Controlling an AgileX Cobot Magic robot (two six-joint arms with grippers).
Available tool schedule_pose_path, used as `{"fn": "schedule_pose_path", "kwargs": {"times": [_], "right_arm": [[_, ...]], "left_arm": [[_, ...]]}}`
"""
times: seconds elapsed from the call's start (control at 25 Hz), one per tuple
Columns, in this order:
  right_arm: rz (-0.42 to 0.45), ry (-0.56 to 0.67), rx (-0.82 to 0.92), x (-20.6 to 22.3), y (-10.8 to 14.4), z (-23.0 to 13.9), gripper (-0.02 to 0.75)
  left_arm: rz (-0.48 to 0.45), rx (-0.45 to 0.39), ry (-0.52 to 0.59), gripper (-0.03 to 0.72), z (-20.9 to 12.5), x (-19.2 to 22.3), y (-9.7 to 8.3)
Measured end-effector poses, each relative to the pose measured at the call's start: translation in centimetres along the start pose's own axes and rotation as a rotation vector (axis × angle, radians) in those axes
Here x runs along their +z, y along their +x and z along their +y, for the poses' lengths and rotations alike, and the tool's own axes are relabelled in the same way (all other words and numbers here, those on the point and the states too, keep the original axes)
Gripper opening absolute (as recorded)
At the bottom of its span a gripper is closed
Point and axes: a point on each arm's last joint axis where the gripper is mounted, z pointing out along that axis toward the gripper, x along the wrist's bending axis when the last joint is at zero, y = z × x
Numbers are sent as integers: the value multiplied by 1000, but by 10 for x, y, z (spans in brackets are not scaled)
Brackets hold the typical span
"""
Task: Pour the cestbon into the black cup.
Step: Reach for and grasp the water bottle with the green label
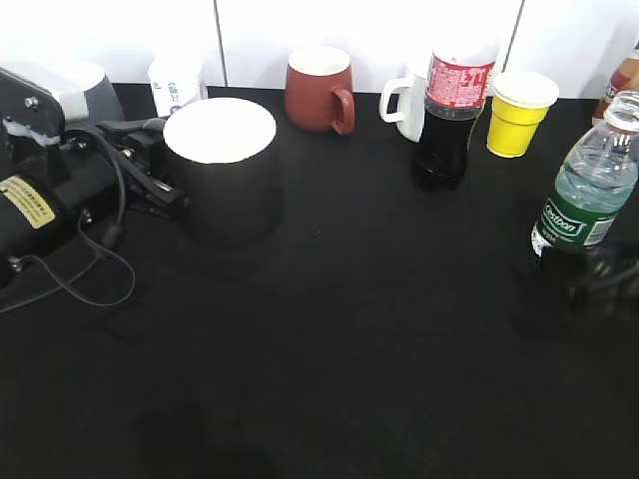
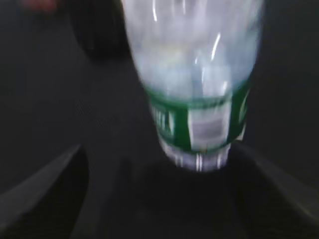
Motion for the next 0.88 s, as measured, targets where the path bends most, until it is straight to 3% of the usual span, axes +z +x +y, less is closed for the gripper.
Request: {"fn": "schedule_pose_path", "kwargs": {"times": [0.12,0.32,0.44,0.72,0.88], "right_arm": [[-70,-59,-9,7,-8,0,660],[-63,-131,6,25,-13,-15,660],[-105,-108,32,39,-20,-27,660],[-85,-211,12,65,-22,-2,643],[-70,-232,1,69,-21,3,519]], "left_arm": [[0,0,0,66,0,0,0],[0,0,1,65,0,0,0],[0,0,1,65,0,0,0],[1,0,4,65,0,0,0],[1,0,4,65,0,0,0]]}}
